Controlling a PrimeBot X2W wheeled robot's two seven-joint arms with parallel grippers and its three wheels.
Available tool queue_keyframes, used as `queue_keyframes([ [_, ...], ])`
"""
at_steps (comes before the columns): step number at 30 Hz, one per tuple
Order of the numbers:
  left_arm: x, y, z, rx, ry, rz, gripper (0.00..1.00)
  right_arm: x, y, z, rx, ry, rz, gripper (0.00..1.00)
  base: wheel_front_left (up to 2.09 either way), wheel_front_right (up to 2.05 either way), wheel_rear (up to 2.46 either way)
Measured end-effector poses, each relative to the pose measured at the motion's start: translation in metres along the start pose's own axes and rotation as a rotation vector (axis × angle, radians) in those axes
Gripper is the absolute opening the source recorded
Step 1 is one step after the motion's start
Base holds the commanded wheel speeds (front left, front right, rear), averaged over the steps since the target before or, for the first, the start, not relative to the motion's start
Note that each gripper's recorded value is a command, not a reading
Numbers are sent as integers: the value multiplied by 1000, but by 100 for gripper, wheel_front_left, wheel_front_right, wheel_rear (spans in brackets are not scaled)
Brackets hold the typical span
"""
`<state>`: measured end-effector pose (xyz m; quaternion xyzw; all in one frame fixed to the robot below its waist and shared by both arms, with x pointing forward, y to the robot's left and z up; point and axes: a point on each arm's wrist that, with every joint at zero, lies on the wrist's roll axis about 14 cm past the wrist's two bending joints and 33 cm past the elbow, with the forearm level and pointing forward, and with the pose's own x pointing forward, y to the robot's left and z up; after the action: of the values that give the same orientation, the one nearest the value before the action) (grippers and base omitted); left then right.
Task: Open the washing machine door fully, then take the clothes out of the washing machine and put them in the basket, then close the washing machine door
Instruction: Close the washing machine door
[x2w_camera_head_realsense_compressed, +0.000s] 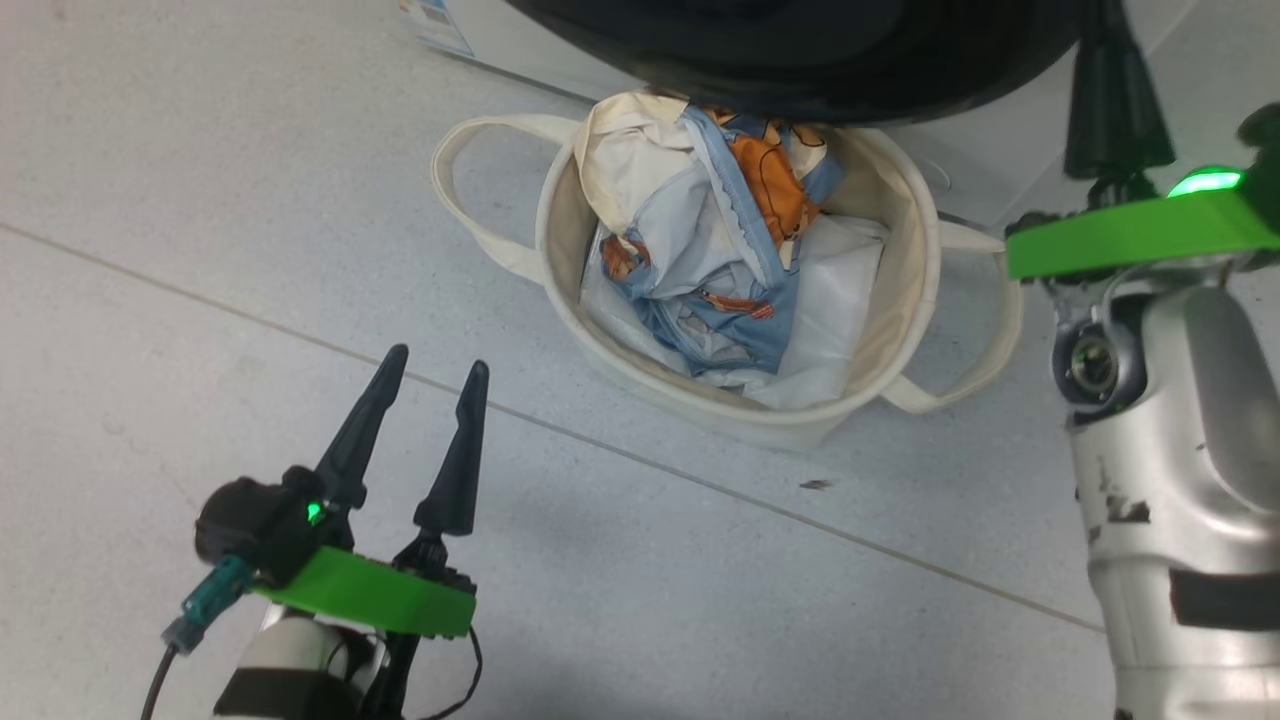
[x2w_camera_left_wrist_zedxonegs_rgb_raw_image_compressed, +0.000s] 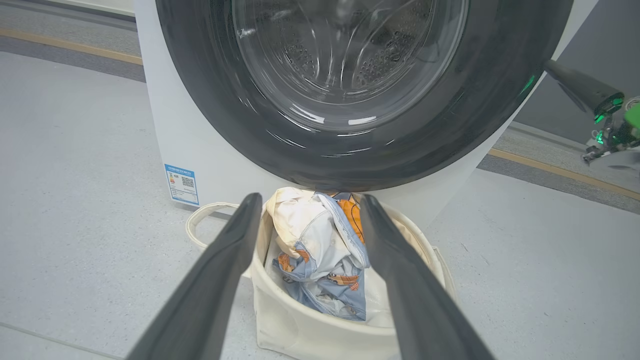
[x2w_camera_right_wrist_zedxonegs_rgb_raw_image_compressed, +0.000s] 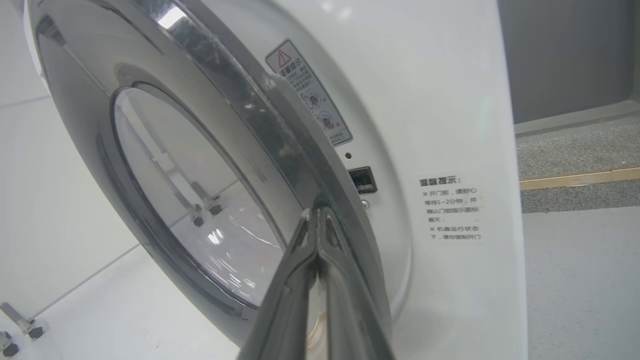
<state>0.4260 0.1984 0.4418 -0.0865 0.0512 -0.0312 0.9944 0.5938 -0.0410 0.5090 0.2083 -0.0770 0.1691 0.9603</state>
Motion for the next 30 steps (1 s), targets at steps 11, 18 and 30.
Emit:
queue_keyframes([
  [11,9,-2,-1,-18,-6,3,100,21,-21,-1,17,-26,-59,0,0,0,0],
  [18,14,0,-2,-39,-14,12,100,32,-36,0,40,-48,-94,0,0,0,0],
  [30,21,-1,-2,-48,-16,6,100,35,-33,1,44,-58,-77,0,0,0,0],
])
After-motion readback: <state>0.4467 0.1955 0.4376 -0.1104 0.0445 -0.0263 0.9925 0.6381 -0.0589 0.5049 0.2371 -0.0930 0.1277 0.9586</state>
